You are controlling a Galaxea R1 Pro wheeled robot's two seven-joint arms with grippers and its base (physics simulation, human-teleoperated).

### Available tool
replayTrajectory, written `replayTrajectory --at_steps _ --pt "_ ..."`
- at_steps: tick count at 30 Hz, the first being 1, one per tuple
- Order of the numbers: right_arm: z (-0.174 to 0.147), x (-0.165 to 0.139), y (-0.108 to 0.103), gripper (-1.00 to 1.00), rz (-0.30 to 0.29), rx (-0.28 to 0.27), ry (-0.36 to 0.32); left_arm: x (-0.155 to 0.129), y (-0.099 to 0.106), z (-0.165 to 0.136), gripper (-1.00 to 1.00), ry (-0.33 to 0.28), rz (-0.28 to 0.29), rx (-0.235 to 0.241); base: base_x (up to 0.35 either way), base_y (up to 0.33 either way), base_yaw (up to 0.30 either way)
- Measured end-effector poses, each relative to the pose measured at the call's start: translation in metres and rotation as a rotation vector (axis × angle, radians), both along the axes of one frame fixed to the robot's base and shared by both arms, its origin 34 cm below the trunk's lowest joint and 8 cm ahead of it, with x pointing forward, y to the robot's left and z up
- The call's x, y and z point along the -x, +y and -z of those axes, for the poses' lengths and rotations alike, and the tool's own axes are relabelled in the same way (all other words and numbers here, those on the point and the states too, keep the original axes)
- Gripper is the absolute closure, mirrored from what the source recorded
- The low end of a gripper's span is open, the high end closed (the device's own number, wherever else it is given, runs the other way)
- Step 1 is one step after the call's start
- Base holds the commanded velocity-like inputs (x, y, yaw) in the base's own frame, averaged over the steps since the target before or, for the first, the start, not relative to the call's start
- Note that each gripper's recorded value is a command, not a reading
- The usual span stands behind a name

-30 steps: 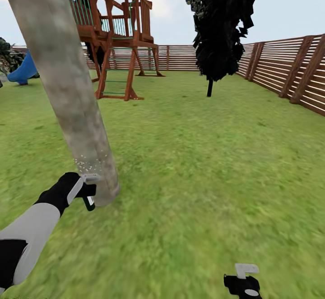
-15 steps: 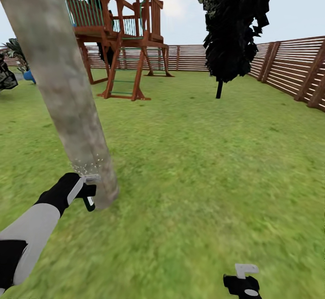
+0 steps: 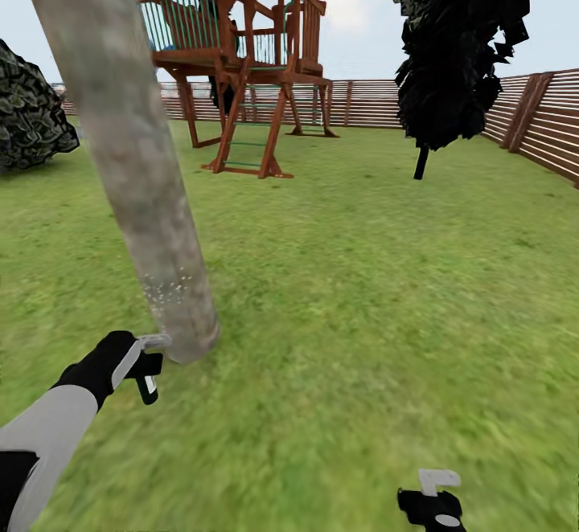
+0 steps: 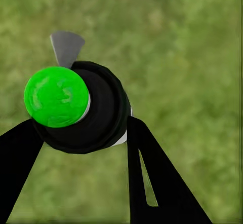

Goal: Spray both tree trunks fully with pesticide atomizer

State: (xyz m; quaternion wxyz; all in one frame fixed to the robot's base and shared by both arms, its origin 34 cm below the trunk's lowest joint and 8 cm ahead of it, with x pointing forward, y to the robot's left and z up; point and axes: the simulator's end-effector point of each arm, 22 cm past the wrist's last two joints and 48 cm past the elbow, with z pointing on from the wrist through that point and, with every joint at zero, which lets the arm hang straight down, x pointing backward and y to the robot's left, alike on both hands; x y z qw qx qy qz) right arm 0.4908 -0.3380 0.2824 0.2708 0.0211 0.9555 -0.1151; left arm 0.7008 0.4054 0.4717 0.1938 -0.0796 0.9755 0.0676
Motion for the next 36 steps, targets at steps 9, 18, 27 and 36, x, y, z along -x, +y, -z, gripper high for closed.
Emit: replayTrajectory --at_steps 9,18,27,36 --pt "-0.001 0.000 -0.001 -1.00 0.001 0.002 -0.002 -0.004 0.009 0.000 1.00 -0.035 -0.007 -0.013 0.181 -0.244 0.002" --pt "0.000 0.000 0.003 -1.00 0.000 -0.002 -0.001 0.021 0.029 0.036 1.00 -0.050 -0.038 -0.040 0.195 -0.226 0.112" --pt "0.001 0.000 0.005 -1.00 -0.003 -0.004 0.000 0.019 0.025 0.036 1.00 -0.056 -0.034 -0.034 0.135 -0.248 0.272" --pt "0.001 0.000 0.005 -1.00 -0.003 -0.004 0.000 0.017 0.021 0.036 1.00 -0.058 -0.031 -0.030 0.002 -0.291 0.255"
